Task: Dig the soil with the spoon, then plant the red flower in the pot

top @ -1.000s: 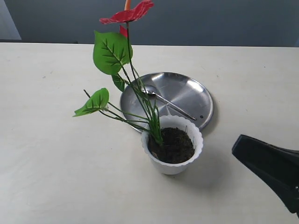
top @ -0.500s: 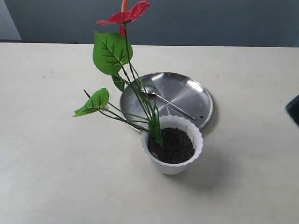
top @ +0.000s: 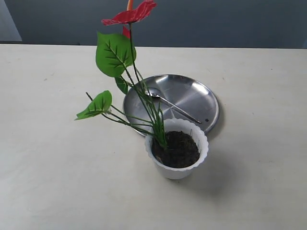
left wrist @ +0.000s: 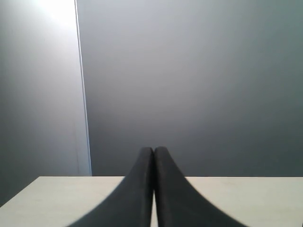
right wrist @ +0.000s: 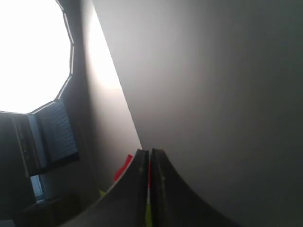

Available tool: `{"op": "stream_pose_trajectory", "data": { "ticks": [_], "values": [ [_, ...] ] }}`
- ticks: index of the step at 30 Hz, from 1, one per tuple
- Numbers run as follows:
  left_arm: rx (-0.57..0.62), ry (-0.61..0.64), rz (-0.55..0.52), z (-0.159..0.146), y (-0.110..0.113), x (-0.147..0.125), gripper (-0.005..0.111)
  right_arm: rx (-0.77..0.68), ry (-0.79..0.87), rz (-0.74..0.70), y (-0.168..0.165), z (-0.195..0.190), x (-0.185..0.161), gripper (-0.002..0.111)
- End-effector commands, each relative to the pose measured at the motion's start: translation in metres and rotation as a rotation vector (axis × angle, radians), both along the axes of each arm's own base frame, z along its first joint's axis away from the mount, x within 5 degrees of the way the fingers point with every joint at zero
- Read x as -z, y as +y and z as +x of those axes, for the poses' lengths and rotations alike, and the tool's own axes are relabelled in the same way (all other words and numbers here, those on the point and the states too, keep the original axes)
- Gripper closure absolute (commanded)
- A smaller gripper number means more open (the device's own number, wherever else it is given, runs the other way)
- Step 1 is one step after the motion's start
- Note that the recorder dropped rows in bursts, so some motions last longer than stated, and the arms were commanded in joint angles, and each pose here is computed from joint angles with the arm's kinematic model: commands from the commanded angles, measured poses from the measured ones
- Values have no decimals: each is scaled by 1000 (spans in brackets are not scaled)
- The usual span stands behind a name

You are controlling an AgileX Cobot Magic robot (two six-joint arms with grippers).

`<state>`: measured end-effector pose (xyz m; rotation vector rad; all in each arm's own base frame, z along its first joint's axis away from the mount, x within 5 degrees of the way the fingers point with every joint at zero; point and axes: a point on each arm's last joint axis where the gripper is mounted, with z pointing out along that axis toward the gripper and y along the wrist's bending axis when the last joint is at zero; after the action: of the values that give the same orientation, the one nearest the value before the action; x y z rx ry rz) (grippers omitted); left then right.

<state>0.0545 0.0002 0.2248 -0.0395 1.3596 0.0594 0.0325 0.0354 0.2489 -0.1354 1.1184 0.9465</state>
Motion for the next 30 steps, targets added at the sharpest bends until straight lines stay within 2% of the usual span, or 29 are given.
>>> {"op": "stream_pose_trajectory", "data": {
  "ticks": [1, 7, 10, 13, 19, 23, 27, 30],
  "values": [
    [4, 1, -3, 0, 0, 1, 106, 60, 85, -34, -3, 6, 8, 106],
    [4, 1, -3, 0, 0, 1, 106, 136, 205, -46, -8, 13, 17, 106],
    [4, 1, -3, 0, 0, 1, 106, 206, 317, -18, -15, 18, 25, 106],
    [4, 1, -3, 0, 0, 1, 106, 264, 287, -157, -15, 19, 29, 106],
    [3, 3, -4, 0, 0, 1, 106, 350, 225, -268, -17, 19, 28, 106],
    [3, 3, -4, 0, 0, 1, 106, 443, 229, -275, -22, 21, 28, 106],
    [6, -1, -3, 0, 0, 0, 106, 500, 281, -168, -27, 22, 28, 106],
    [6, -1, -3, 0, 0, 0, 106, 544, 266, -181, -29, 22, 27, 106]
  ]
}}
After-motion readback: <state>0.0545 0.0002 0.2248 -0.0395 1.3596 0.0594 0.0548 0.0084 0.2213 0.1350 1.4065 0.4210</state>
